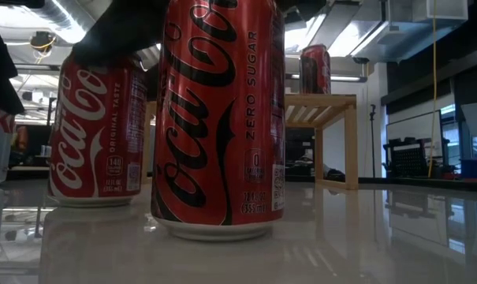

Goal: Place canned beverage on shelf
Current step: Put the red and white soda can on the shelf aligned with the other red and white soda can, then put the top red and black soda can on the shelf

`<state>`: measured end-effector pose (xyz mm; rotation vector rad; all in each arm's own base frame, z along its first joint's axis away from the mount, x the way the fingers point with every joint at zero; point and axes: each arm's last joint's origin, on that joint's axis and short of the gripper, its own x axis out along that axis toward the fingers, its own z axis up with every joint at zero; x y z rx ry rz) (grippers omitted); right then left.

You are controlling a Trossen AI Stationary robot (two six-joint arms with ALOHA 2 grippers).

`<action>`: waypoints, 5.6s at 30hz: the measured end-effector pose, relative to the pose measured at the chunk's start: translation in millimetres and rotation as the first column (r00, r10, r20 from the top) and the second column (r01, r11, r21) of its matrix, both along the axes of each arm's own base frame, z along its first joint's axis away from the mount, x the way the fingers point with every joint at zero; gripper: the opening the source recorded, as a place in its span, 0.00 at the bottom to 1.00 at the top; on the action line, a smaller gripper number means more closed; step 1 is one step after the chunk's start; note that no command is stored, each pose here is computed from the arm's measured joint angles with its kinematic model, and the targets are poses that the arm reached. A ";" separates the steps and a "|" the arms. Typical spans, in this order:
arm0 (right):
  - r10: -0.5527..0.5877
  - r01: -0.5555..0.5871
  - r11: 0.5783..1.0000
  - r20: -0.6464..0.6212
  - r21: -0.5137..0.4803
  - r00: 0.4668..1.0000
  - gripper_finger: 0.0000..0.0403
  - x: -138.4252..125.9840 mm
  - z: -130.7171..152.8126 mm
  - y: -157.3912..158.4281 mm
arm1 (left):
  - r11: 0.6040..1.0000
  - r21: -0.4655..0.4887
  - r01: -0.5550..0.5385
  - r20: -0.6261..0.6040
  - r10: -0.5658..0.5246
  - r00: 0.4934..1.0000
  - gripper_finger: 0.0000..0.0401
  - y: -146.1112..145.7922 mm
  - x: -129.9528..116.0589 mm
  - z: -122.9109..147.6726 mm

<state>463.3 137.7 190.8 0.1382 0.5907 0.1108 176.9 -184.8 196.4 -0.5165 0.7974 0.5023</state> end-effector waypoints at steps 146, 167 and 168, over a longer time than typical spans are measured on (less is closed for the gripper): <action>-0.180 0.170 0.983 -0.263 -0.063 0.948 0.89 -204.2 153.1 -28.9 | 0.983 -0.016 0.184 0.330 -0.168 0.929 0.89 84.2 93.6 54.4; -0.114 0.097 0.993 -0.348 -0.064 0.931 0.89 -256.2 106.7 -42.5 | 0.982 0.108 0.157 0.152 -0.172 0.973 0.89 161.9 177.6 49.1; -0.109 0.088 0.993 -0.355 -0.076 0.928 0.89 -257.6 106.1 -43.2 | 0.979 0.120 0.164 0.141 -0.180 0.973 0.89 161.8 179.2 46.1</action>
